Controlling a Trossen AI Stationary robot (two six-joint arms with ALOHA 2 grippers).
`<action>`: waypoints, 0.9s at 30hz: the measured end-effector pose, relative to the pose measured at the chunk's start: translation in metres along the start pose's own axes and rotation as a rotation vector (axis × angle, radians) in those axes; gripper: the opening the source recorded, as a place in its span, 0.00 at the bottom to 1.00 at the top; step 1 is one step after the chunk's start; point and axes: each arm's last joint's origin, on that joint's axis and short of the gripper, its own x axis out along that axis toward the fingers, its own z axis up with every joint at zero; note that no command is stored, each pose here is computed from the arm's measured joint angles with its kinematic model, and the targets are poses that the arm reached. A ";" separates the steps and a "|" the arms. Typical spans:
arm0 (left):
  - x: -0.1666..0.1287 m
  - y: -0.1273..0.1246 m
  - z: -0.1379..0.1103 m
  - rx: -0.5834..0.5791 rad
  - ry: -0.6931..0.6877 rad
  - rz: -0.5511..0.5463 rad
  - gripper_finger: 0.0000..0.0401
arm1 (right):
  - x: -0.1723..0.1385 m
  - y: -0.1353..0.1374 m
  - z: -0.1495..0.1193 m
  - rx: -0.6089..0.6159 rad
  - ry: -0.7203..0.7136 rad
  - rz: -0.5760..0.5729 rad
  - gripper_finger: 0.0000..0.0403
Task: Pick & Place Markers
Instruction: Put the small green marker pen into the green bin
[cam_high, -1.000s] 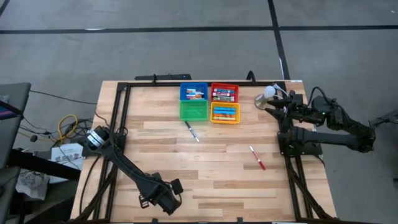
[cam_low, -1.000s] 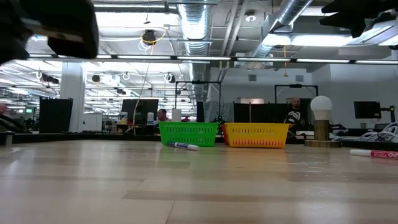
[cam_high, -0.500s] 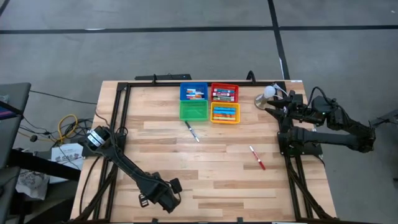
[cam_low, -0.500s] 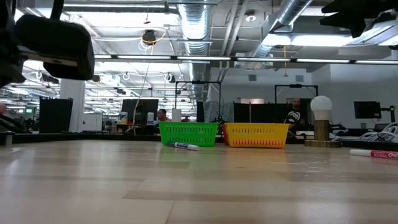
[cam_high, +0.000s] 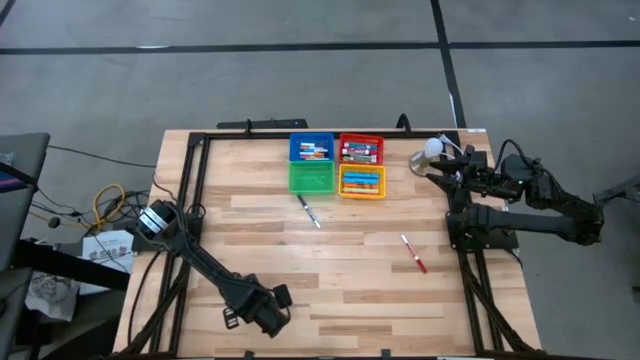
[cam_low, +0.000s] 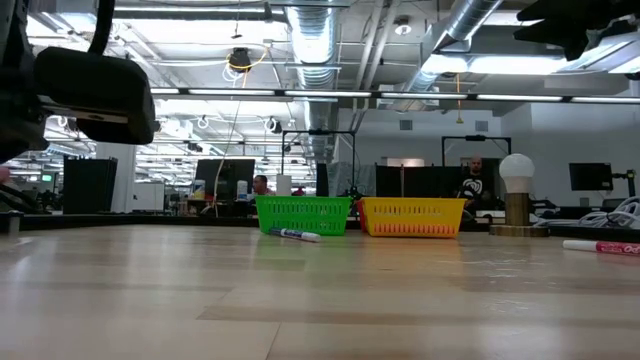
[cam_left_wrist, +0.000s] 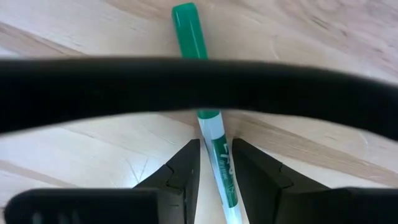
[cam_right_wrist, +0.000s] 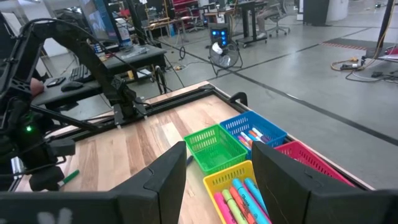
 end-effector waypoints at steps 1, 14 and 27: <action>0.000 -0.001 0.001 0.003 0.000 0.003 0.24 | 0.000 0.000 0.000 0.000 0.000 0.000 0.42; 0.002 -0.002 0.004 0.023 -0.016 0.005 0.24 | 0.000 0.000 0.000 0.000 0.000 0.000 0.42; 0.003 -0.001 0.004 0.030 -0.042 -0.016 0.24 | 0.000 0.000 0.000 0.032 0.000 0.001 0.42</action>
